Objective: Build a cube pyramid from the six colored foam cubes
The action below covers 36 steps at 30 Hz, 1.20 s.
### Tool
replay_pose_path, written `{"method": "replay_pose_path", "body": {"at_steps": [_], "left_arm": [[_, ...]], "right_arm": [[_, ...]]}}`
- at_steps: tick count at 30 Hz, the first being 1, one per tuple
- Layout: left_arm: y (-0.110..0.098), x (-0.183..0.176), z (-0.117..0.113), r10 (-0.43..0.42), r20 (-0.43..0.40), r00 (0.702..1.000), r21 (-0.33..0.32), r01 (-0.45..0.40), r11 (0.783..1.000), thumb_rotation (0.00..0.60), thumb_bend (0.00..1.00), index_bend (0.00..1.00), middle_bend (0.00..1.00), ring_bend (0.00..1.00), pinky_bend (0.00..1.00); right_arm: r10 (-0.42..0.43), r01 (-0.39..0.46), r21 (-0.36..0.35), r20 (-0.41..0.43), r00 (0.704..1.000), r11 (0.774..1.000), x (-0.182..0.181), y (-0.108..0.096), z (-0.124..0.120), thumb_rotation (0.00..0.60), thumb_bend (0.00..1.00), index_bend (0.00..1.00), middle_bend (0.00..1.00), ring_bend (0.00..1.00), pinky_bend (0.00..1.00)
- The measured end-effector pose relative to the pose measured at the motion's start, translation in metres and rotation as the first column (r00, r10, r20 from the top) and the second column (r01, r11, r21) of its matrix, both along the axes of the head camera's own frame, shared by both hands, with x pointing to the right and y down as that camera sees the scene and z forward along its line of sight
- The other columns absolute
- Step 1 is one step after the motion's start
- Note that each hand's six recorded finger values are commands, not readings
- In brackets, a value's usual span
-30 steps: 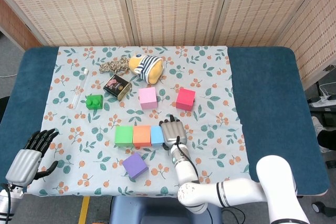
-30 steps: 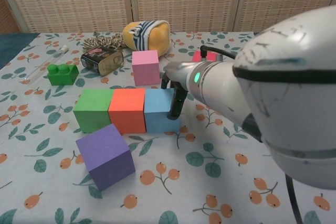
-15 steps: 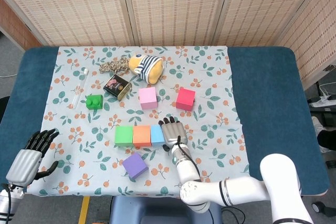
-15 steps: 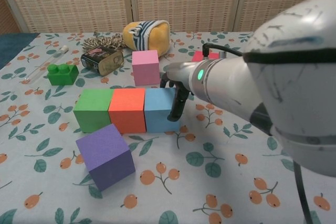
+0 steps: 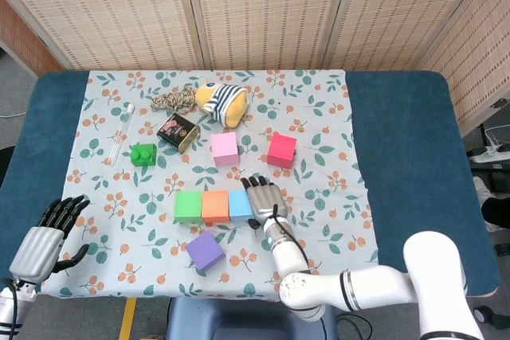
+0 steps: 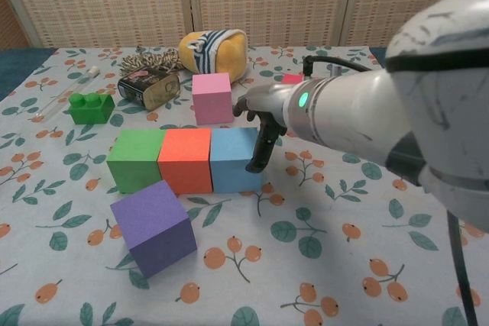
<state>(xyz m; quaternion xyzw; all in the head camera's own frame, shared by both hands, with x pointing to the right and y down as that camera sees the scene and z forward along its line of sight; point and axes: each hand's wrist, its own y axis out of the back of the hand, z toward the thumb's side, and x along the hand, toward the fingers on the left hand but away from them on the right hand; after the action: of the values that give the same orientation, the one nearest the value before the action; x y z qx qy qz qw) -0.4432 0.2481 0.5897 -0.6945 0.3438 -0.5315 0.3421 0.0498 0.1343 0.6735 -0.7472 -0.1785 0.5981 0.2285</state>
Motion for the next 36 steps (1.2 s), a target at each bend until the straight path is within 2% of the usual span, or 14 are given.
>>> {"method": "replay_pose_path", "body": {"at_steps": [5,9,16,20,23,24,26,30,36], "left_arm": [[0.001,0.002,0.002,0.005,0.011,1.000,0.003,-0.005,1.000,0.600,0.35,0.00,0.04,0.00,0.04],[0.002,0.004,0.004,0.011,0.022,1.000,0.004,-0.011,1.000,0.600,0.35,0.00,0.04,0.00,0.05],[0.003,0.006,0.007,0.015,0.044,0.999,0.007,-0.015,1.000,0.600,0.36,0.00,0.04,0.00,0.05],[0.003,0.006,0.009,0.009,0.056,0.998,0.007,-0.009,1.000,0.600,0.35,0.00,0.04,0.00,0.05],[0.003,0.006,0.010,0.009,0.062,0.998,0.007,-0.009,1.000,0.600,0.35,0.00,0.04,0.00,0.05],[0.003,0.007,0.010,0.009,0.063,0.998,0.007,-0.009,1.000,0.600,0.35,0.00,0.04,0.00,0.05],[0.003,0.006,0.011,0.008,0.066,0.998,0.006,-0.008,1.000,0.600,0.35,0.00,0.04,0.00,0.05],[0.002,0.005,0.011,0.002,0.069,0.998,0.005,-0.003,1.000,0.600,0.36,0.00,0.04,0.00,0.05],[0.001,0.003,0.011,-0.004,0.063,0.998,0.003,0.004,1.000,0.600,0.36,0.00,0.04,0.00,0.05]], "right_arm": [[-0.068,0.063,0.081,0.053,0.996,0.995,0.009,-0.006,-0.016,0.600,0.21,0.00,0.00,0.00,0.10],[-0.147,0.133,0.173,0.071,0.987,0.976,0.023,-0.008,-0.032,0.600,0.21,0.00,0.00,0.00,0.08],[-0.263,0.231,0.228,0.121,0.957,0.946,0.040,0.004,-0.051,0.600,0.21,0.00,0.00,0.00,0.02],[-0.383,0.334,0.277,0.145,0.912,0.901,0.036,0.019,-0.062,0.600,0.21,0.00,0.00,0.00,0.00],[-0.491,0.427,0.313,0.164,0.856,0.848,0.029,0.036,-0.069,0.600,0.19,0.00,0.00,0.00,0.00],[-0.533,0.466,0.318,0.172,0.828,0.826,0.025,0.046,-0.071,0.600,0.18,0.00,0.00,0.00,0.00],[-0.579,0.509,0.318,0.184,0.795,0.800,0.019,0.057,-0.071,0.600,0.18,0.00,0.00,0.00,0.00],[-0.617,0.556,0.290,0.193,0.763,0.779,0.007,0.071,-0.066,0.600,0.17,0.00,0.00,0.00,0.00],[-0.656,0.615,0.241,0.160,0.738,0.751,-0.018,0.091,-0.051,0.600,0.17,0.00,0.00,0.00,0.00]]}}
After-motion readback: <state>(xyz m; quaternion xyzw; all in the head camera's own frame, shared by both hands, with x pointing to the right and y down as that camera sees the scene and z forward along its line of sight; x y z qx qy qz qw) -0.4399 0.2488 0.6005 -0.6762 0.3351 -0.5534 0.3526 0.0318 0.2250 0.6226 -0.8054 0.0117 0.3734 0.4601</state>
